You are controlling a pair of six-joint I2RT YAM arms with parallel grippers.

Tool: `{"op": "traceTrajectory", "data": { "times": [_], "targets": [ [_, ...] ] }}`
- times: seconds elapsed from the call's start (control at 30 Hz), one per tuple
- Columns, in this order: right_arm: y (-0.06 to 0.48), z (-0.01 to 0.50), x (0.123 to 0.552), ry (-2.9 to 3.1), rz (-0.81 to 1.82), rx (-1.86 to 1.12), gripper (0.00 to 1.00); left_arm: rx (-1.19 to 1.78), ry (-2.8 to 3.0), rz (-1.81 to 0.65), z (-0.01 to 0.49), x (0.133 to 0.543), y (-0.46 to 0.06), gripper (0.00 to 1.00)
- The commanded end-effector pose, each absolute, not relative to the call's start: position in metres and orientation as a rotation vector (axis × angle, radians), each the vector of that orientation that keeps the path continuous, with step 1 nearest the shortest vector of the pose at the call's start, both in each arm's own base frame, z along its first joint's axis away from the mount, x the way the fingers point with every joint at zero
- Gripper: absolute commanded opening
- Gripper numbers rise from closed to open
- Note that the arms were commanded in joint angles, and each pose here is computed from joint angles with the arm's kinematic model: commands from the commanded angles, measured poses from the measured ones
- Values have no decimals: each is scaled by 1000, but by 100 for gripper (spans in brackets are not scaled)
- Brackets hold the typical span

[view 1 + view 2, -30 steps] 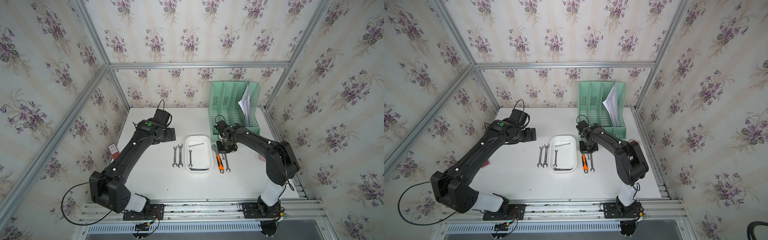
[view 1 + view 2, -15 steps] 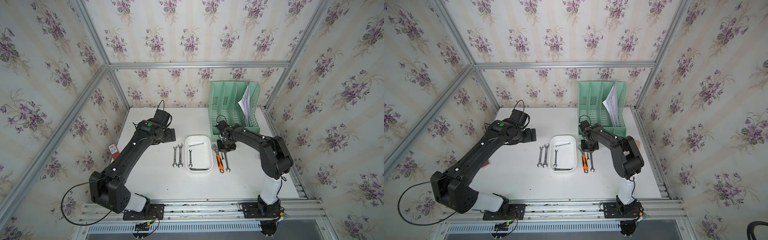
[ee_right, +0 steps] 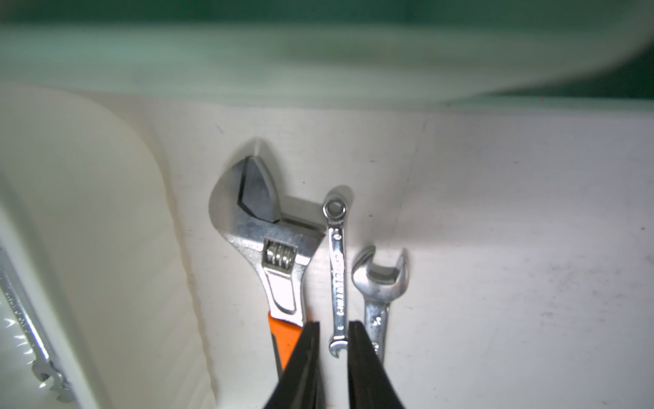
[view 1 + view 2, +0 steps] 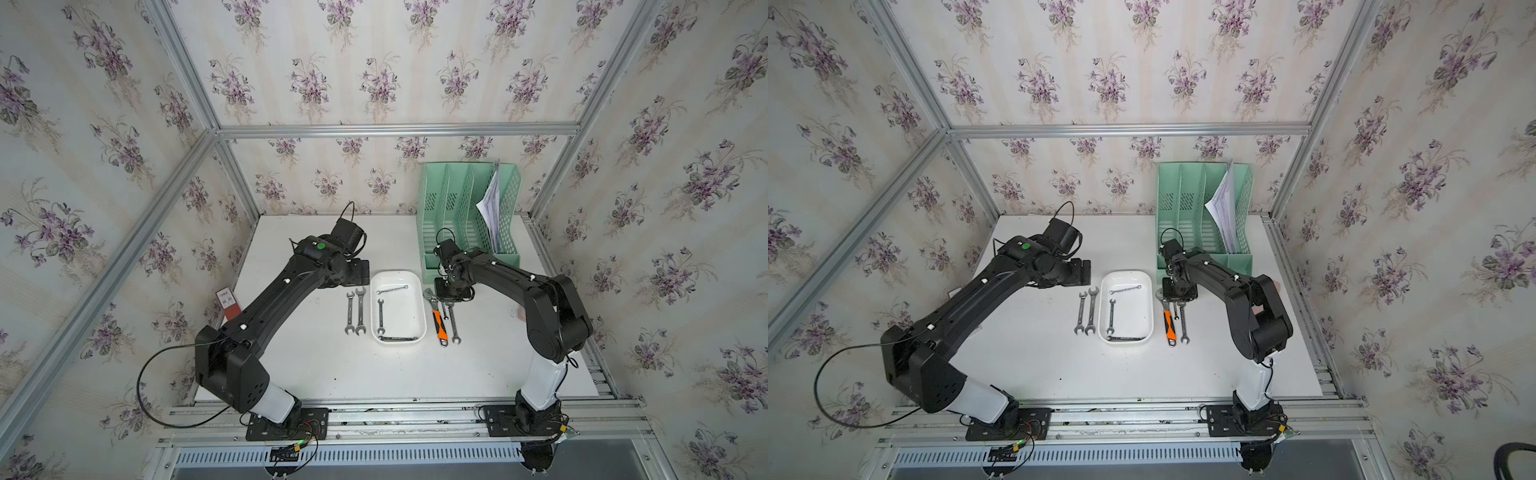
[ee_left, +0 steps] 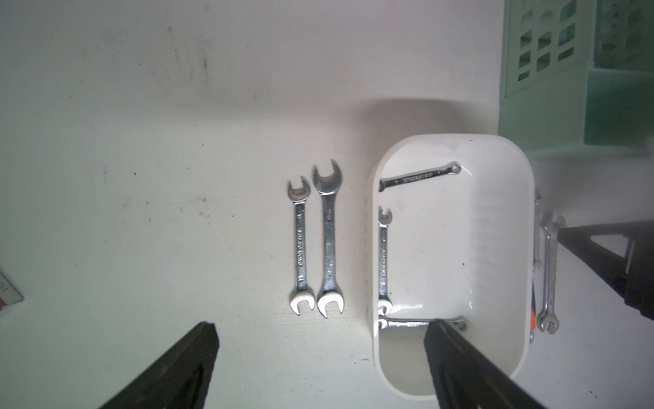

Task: Take out the wrench from the storage box
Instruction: Pick up the wrench from the storage box.

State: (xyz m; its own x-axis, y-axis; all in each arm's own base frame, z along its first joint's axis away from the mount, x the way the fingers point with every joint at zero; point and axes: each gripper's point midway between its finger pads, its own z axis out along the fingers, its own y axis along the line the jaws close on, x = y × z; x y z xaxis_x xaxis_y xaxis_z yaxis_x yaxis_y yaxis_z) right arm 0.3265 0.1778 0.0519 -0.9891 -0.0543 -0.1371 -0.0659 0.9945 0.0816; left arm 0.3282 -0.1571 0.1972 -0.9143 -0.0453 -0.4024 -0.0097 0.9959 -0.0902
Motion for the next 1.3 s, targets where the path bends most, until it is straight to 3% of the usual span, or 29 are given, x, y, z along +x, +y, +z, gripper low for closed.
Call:
{"op": "traceTrajectory", "data": {
  "times": [0.0, 0.17, 0.4, 0.7, 0.87, 1.1, 1.27],
  "targets": [
    [176, 58, 320, 3009, 139, -81, 24, 27, 2734, -85, 195, 326, -178, 90],
    [172, 66, 314, 2999, 145, -79, 27, 149, 2767, -41, 183, 322, -217, 76],
    [173, 75, 309, 2980, 181, -79, 29, 239, 2867, 27, 143, 314, -246, 66],
    [172, 80, 303, 2971, 209, -80, 30, 263, 2995, 141, 83, 310, -252, 56],
    [173, 80, 302, 2972, 219, -81, 30, 245, 3014, 172, 63, 310, -252, 43],
    [173, 82, 301, 2969, 229, -81, 30, 218, 3028, 248, 39, 311, -246, 41],
    [174, 83, 301, 2966, 236, -83, 30, 182, 3018, 266, 27, 314, -245, 51]
  ]
}}
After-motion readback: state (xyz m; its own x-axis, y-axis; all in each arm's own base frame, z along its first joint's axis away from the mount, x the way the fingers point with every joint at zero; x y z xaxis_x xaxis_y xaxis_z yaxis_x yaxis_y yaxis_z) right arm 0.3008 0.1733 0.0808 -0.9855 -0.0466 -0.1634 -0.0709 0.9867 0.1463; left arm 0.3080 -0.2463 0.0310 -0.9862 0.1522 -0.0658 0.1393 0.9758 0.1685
